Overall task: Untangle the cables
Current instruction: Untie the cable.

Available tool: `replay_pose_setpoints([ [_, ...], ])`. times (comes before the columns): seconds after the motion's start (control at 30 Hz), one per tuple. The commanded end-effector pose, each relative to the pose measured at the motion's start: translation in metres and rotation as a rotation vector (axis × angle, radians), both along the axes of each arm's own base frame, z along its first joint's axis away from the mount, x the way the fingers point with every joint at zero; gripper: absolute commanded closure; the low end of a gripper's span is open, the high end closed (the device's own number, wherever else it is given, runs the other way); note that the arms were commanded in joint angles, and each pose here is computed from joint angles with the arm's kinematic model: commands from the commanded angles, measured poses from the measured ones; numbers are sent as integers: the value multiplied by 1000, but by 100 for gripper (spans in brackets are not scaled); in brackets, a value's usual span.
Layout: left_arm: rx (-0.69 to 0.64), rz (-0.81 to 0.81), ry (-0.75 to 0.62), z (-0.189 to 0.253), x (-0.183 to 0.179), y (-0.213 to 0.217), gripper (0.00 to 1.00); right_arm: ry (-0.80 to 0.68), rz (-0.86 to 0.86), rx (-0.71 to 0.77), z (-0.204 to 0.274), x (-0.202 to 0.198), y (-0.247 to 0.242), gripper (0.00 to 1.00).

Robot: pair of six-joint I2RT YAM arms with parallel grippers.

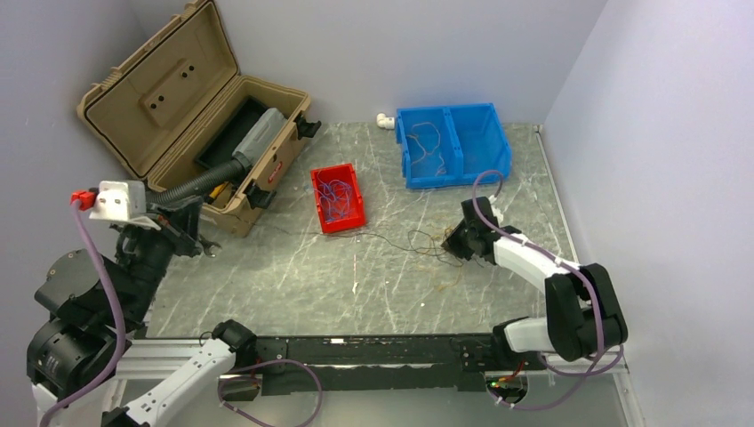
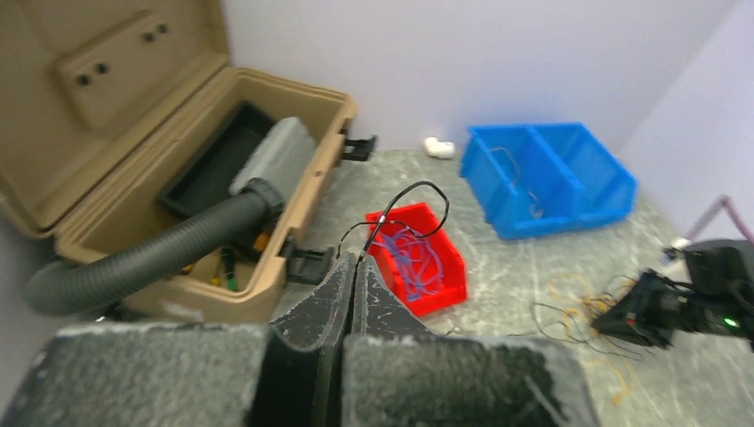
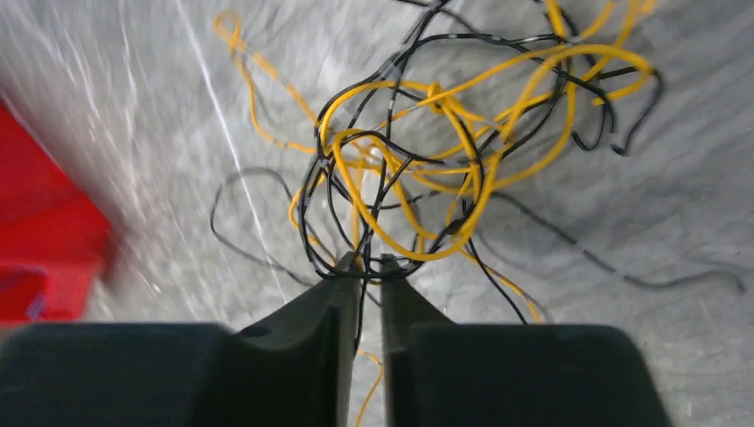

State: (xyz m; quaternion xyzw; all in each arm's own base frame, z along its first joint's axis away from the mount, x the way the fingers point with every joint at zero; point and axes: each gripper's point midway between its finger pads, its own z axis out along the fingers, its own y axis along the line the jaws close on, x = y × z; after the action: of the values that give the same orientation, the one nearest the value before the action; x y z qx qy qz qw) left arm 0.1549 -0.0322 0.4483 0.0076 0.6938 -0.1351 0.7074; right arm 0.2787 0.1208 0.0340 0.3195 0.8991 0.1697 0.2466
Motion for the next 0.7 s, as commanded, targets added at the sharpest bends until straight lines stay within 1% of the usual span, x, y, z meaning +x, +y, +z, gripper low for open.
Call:
replay_pose_setpoints([
  [0.0, 9, 230, 23, -1, 2, 42, 100, -50, -38, -39, 16, 29, -23, 91],
  [0.07, 37, 193, 29, -6, 7, 33, 100, -78, -22, -57, 29, 33, -25, 91],
  [0.13, 70, 89, 46, -16, 16, 9, 100, -122, -2, -60, 44, 35, -24, 92],
  [0.2, 87, -66, 67, -28, 24, -26, 100, -164, 14, -61, 59, 35, -24, 93],
  [0.27, 87, -265, 91, -43, 27, -68, 100, -189, 22, -72, 70, 32, -27, 95],
  [0.37, 64, -465, 147, -64, 32, -113, 100, -244, 43, -77, 90, 29, -27, 96],
  [0.47, 52, -573, 214, -89, 37, -139, 100, -283, 57, -79, 105, 26, -27, 98],
  [0.67, 50, -708, 302, -125, 34, -166, 100, -329, 75, -95, 124, 21, -29, 98],
])
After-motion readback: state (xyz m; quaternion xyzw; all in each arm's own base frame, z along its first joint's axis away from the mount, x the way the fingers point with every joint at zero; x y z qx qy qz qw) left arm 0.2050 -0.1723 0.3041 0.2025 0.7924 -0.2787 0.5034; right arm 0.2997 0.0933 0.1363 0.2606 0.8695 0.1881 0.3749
